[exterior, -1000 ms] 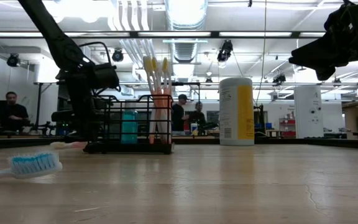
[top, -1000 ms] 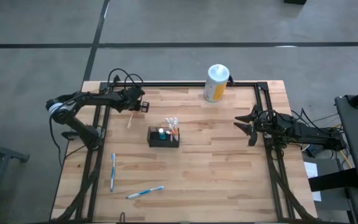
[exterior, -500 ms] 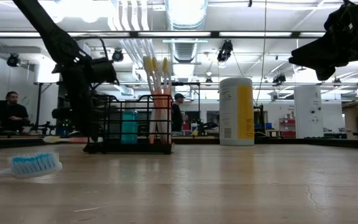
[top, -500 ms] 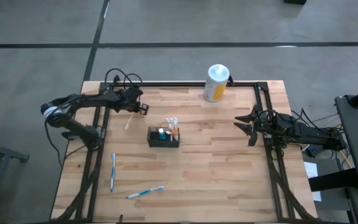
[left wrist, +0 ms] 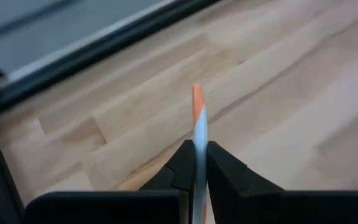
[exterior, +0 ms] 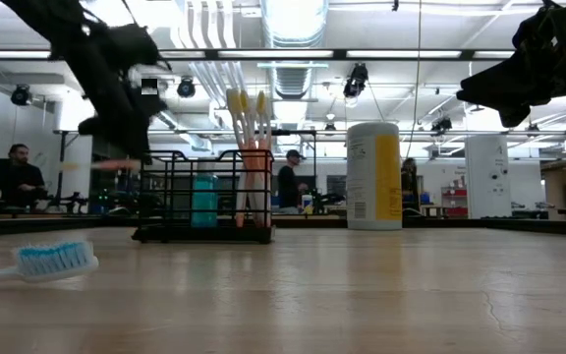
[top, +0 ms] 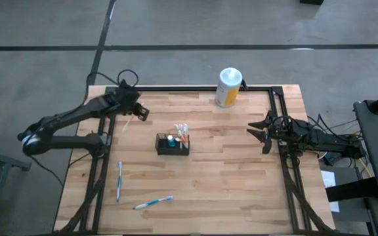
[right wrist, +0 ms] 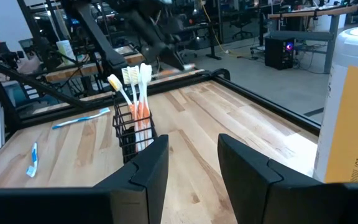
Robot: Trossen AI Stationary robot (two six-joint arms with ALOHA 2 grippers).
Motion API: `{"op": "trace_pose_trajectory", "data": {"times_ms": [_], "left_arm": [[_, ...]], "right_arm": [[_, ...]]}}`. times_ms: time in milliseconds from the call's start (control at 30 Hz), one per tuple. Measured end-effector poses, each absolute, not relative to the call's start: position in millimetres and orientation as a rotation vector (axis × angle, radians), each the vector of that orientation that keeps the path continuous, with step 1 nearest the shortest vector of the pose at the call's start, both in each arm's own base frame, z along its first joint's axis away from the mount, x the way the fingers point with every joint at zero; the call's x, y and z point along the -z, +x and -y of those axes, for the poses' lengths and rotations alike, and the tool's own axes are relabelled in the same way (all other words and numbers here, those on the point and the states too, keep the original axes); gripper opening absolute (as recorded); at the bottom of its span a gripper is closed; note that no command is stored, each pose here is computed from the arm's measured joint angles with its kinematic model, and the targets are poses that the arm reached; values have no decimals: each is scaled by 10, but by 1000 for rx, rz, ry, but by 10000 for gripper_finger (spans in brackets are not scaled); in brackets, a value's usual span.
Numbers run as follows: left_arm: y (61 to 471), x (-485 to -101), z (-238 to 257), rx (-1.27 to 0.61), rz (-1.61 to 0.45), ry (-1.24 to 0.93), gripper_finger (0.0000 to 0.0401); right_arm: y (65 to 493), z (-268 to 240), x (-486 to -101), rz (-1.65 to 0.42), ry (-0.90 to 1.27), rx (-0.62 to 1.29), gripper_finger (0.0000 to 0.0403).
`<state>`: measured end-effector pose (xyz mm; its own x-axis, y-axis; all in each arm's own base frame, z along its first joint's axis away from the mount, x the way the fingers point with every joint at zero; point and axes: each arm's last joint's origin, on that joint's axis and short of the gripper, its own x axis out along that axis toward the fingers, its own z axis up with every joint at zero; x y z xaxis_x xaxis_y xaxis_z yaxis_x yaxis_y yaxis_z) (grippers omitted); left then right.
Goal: Pick & Place toothbrushing station
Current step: Put the orange toothbrush into the right section of the wire organizer
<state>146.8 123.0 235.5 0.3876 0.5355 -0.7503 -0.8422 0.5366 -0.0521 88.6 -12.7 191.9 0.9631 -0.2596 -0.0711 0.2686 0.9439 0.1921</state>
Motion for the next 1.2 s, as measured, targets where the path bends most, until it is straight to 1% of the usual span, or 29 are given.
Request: {"op": "trace_pose_trajectory", "data": {"times_ms": [133, 300, 467, 633, 733, 900, 1067, 1200], "left_arm": [[1415, -2631, -1034, -825, -696, -374, 26], [1381, -2886, -766, -679, -627, -265, 26], [1418, -3013, -506, -511, -566, -203, 27], [1570, -3070, -236, -322, -500, -166, 27], [1708, -3080, -68, -226, -451, -136, 27], [2008, -3033, 212, -146, -396, -92, 28], [2330, -2815, 430, -121, -432, -76, 28], [2552, -2627, 560, -117, -447, -158, 28]], "right_arm": [[886, 127, -1919, -45, 202, 269, 132], [886, 127, -1919, -45, 202, 269, 132], [886, 127, -1919, -45, 202, 269, 132], [886, 127, -1919, -46, 202, 269, 132], [886, 127, -1919, -45, 202, 269, 132], [886, 127, -1919, -45, 202, 269, 132], [886, 127, -1919, -46, 202, 269, 132], [886, 127, -1919, -45, 202, 269, 132]]}}
